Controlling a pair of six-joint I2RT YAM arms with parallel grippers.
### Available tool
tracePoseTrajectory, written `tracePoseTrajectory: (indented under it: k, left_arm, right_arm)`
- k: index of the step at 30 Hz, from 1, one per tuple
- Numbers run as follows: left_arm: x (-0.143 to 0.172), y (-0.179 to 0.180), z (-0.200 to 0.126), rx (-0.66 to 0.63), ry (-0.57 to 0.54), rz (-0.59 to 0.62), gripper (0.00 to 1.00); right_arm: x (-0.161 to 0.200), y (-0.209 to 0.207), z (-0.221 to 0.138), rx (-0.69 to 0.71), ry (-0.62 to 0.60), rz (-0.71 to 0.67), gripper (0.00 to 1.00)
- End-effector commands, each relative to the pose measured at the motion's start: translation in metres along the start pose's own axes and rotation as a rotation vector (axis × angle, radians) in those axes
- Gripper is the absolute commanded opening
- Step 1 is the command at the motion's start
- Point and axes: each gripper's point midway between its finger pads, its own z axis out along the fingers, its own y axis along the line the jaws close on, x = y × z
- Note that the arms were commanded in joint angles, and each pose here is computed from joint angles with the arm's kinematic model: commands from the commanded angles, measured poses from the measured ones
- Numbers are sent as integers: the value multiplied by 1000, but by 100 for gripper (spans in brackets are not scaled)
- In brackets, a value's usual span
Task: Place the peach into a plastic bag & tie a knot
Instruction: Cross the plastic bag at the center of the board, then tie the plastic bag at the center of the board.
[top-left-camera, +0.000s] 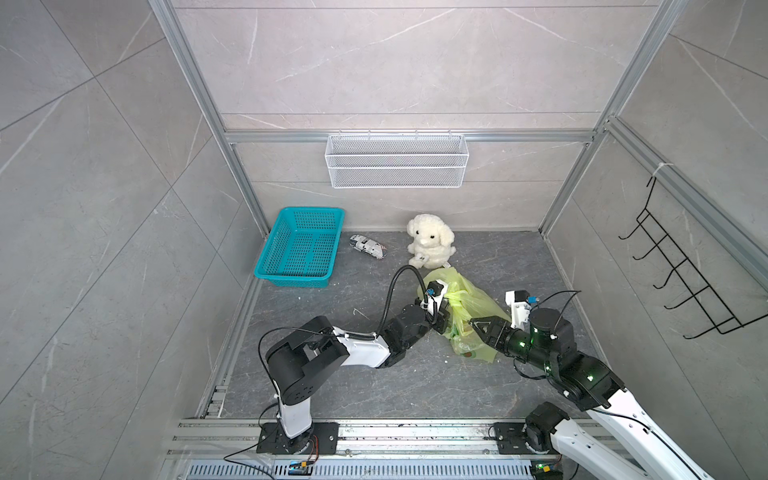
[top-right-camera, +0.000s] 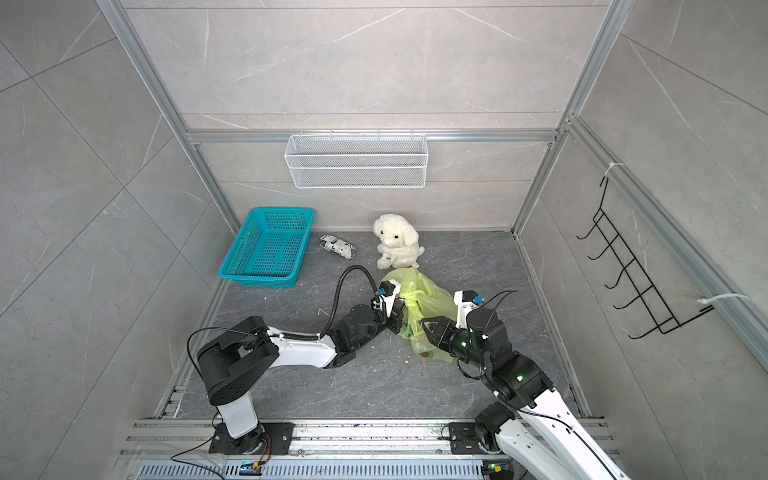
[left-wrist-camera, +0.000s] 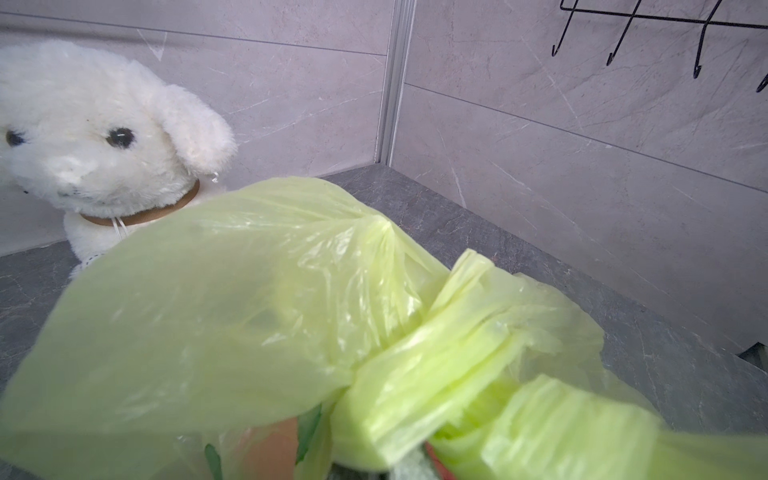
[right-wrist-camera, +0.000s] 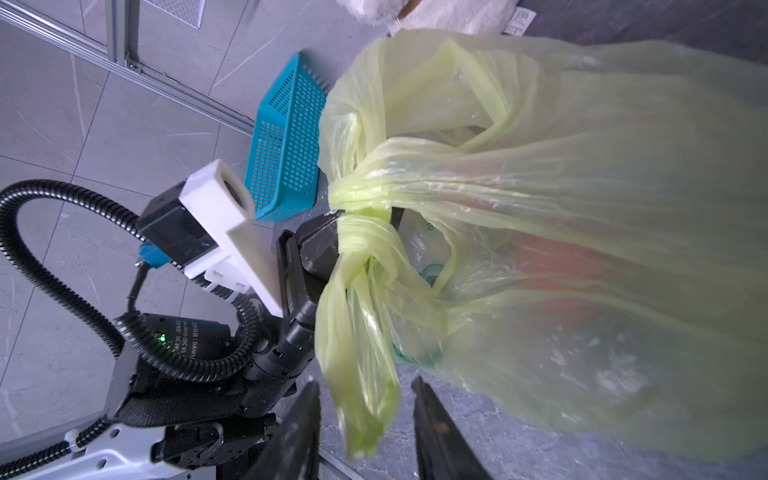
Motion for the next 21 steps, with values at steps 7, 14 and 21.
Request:
tracePoseTrajectory:
  k: [7, 14, 21]
  left_arm:
    - [-16, -11, -2, 51, -71, 9, 0]
    - [-16, -10, -7, 44, -70, 22, 0]
    - [-15, -10, -6, 47, -74, 29, 0]
  right_arm:
    - [-78, 6, 1, 357, -72, -185, 11]
    - [-93, 4, 78, 327, 191, -137, 0]
    - [-91, -7, 110, 328, 305, -131, 0]
